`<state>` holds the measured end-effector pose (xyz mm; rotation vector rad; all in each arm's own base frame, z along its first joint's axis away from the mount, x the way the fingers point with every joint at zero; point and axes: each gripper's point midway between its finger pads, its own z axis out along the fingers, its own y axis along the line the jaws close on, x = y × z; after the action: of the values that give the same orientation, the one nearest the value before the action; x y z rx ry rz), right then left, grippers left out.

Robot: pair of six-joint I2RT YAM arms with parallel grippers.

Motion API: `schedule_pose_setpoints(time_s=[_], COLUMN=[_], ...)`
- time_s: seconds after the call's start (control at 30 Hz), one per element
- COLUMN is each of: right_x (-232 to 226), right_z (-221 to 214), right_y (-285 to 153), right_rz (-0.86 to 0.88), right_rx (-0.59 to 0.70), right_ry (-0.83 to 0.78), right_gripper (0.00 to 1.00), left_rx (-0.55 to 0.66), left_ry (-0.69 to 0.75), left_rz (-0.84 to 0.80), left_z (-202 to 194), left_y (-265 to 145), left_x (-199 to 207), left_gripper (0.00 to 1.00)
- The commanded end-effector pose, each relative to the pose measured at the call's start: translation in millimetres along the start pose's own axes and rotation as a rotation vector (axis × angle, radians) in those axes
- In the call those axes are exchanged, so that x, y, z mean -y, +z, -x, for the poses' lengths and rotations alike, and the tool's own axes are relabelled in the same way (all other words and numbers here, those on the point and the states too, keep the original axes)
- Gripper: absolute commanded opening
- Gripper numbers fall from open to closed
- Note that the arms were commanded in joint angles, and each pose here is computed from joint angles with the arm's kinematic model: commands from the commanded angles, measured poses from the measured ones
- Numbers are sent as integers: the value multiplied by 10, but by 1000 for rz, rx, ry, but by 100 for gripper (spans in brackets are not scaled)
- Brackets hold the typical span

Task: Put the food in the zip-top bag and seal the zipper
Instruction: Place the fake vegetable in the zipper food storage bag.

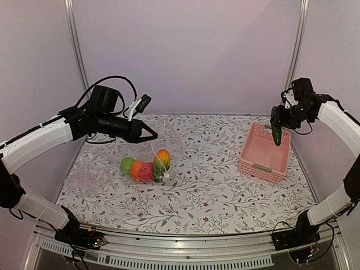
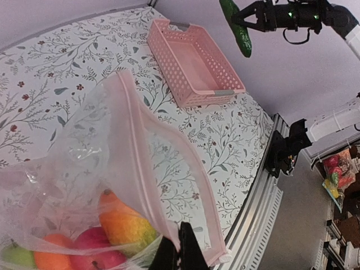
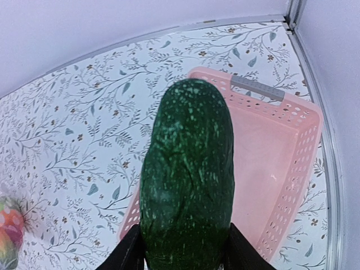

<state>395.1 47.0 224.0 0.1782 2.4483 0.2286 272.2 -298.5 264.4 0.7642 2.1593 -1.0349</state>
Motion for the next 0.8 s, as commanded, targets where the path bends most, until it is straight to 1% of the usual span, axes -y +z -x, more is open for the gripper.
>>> schedule_pose_setpoints(time_s=[0.0, 0.27, 0.43, 0.5, 0.63, 0.77], right_x=[-585, -1771, -2397, -2557, -2743, -2963], right_z=[-197, -582, -924, -1046, -1292, -1524], right_y=[-375, -989, -1245, -1275, -1155, -1159], right_rz=[203, 525, 670, 708, 720, 748], right_rx=[-22, -49, -118, -162, -256, -314], right_ry=[-64, -206, -310, -327, -348, -389], right_gripper=[44, 45, 45, 46, 46, 46], left_rx=[-26, -64, -84, -87, -93, -96], left_ry=[45, 72, 77, 78, 83, 81], left_rz=[-52, -87, -94, -96, -91, -91], left_z=[-67, -166, -216, -223, -234, -238], left_y=[76, 171, 216, 225, 227, 236], left_x=[144, 267, 298, 305, 303, 296], left_gripper=[0, 0, 0, 0, 0, 0])
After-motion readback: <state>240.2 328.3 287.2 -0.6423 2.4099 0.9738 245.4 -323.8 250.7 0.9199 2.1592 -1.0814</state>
